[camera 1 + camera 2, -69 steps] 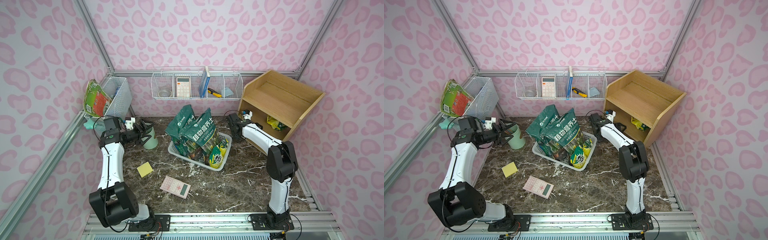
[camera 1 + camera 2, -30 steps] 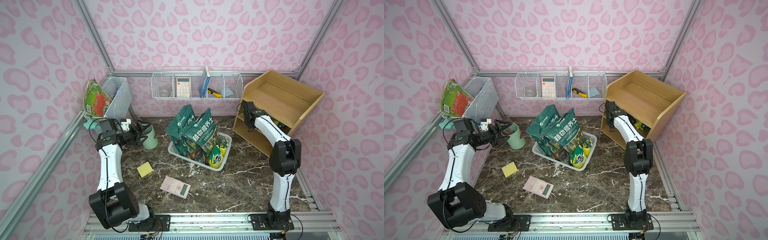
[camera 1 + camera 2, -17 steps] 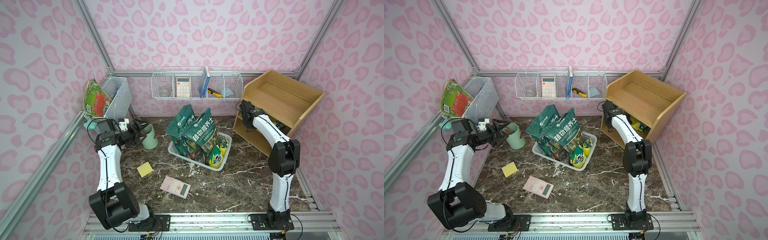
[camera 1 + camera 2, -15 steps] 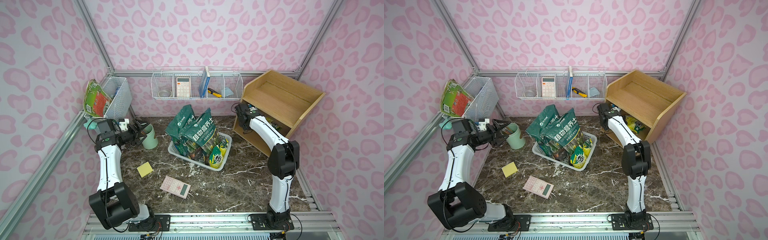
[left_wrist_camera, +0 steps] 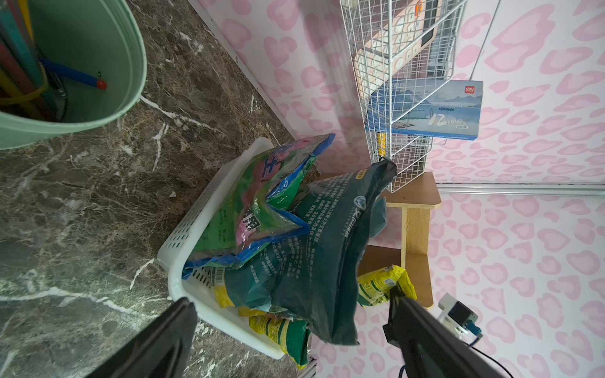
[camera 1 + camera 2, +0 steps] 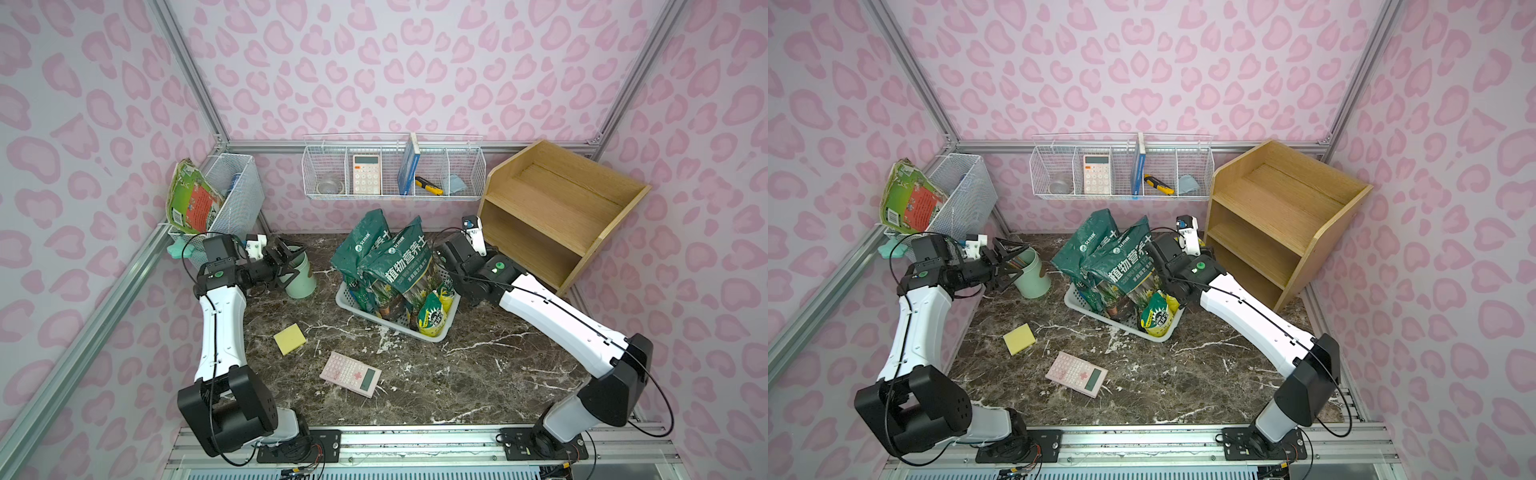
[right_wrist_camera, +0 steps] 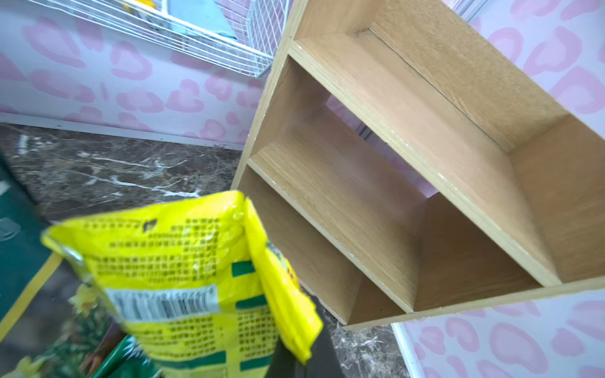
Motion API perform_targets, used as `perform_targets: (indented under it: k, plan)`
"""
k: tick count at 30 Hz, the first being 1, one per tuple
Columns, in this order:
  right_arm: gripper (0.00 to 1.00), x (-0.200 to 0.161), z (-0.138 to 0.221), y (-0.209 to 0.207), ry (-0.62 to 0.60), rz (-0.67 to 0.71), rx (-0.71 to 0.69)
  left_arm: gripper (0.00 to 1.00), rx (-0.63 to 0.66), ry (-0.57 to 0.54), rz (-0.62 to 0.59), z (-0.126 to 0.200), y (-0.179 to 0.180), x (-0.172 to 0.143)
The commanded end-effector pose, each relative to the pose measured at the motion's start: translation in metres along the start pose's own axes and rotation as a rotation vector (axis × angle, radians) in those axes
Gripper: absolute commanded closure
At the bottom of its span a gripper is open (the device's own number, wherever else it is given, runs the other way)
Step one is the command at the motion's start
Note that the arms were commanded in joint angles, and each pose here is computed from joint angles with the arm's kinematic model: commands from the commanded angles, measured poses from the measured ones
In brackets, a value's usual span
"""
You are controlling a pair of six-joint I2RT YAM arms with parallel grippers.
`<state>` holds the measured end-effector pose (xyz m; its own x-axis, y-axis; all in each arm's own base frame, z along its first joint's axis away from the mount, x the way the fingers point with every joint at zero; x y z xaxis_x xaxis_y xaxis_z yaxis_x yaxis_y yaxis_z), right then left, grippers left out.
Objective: Take down the fertilizer bag from the shelf
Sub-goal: Pick up the fertilizer bag from the shelf, then place the fertilizer bag in the storage box.
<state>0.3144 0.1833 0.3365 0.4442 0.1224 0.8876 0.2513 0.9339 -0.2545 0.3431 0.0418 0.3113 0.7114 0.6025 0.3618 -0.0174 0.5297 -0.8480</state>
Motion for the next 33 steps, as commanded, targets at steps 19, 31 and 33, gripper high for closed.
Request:
perform_targets:
  k: [19, 31, 33]
  plan:
    - [1.0, 0.008, 0.146, 0.026, -0.251, -0.275, 0.748, 0.01, -0.019, -0.013, 0.013, 0.004, 0.003, 0.005]
    - [1.0, -0.015, 0.16, 0.113, -0.21, -0.14, 0.743, 0.01, 0.013, 0.015, 0.047, 0.005, 0.002, -0.006]
    - [1.0, -0.015, 0.161, 0.127, -0.196, -0.144, 0.729, 0.01, 0.067, 0.029, 0.072, 0.008, 0.005, -0.012]
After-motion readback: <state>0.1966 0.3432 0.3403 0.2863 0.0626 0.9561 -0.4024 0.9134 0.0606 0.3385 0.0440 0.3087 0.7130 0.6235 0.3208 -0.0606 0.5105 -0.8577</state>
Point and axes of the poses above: each gripper's point midway between its finger pads, its own z axis back along the fingers, its own y axis along the line the jaws close on, x = y × z, the point moved 5 cm from there along z, back along the fingers, and after that the axes turned 8 degrees about -z, right-handed, at the moved point
